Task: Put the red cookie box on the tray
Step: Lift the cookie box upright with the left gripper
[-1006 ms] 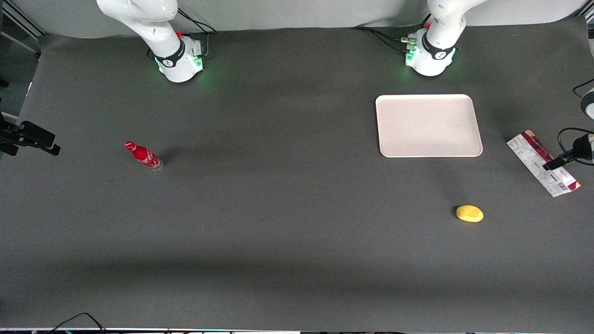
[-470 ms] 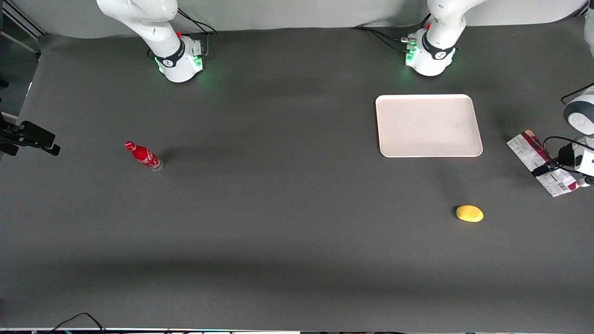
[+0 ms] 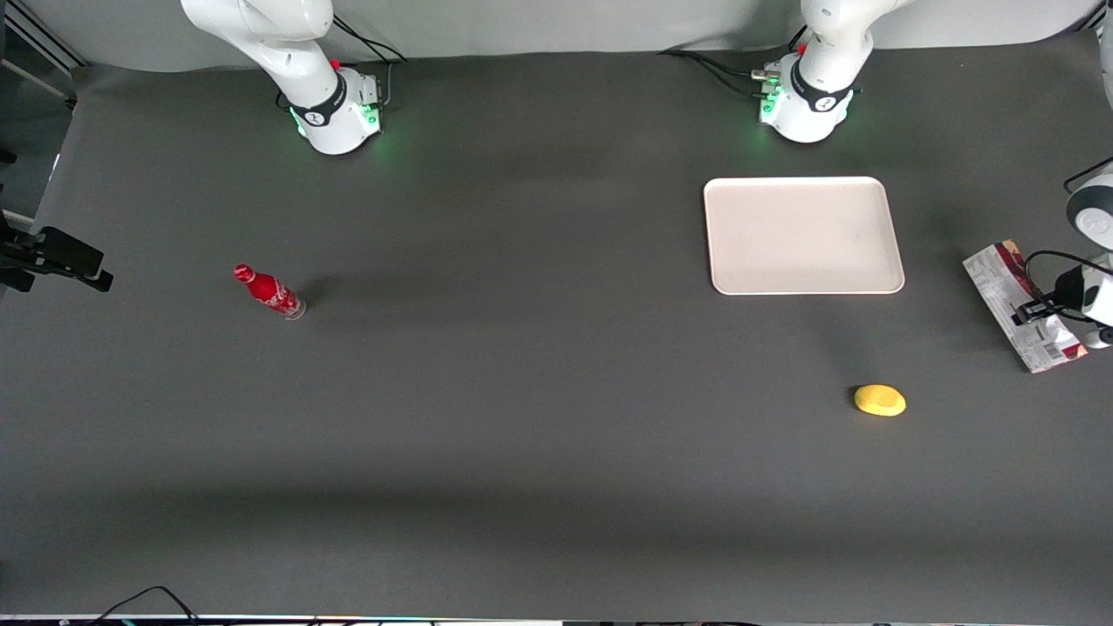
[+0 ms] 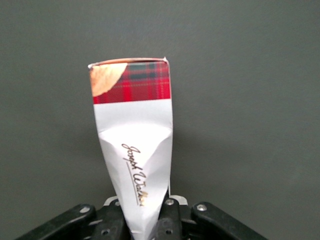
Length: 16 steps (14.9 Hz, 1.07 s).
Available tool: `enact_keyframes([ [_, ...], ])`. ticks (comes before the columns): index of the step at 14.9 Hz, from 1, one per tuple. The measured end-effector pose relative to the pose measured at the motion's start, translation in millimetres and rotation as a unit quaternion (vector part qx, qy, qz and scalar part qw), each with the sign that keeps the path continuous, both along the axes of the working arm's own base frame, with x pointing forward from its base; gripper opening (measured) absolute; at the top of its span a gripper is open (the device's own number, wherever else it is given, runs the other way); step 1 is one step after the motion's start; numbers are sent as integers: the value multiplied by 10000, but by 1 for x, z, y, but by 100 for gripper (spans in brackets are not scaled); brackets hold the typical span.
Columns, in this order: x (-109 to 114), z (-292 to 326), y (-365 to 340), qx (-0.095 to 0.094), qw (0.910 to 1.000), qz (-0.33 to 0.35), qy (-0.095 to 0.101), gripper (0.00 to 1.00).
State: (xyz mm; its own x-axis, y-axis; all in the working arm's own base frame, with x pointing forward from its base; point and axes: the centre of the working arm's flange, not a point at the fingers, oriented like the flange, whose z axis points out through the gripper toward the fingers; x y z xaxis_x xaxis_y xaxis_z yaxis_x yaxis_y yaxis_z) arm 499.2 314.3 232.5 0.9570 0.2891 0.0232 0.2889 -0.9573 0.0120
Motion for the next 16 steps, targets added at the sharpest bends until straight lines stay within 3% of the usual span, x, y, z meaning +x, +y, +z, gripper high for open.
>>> enact_keyframes([
  [4, 14, 118, -30, -345, 9989, -277, 148, 15],
  [5, 16, 160, -43, -347, 9984, -350, 267, 15],
  [7, 18, 239, -70, -59, 9974, -405, 590, 15],
  [9, 22, 288, -97, 178, 9968, -407, 669, 15],
  [13, 28, 277, -112, 185, 9956, -487, 779, 15],
  [16, 22, 230, -123, 233, 9958, -603, 655, 15],
])
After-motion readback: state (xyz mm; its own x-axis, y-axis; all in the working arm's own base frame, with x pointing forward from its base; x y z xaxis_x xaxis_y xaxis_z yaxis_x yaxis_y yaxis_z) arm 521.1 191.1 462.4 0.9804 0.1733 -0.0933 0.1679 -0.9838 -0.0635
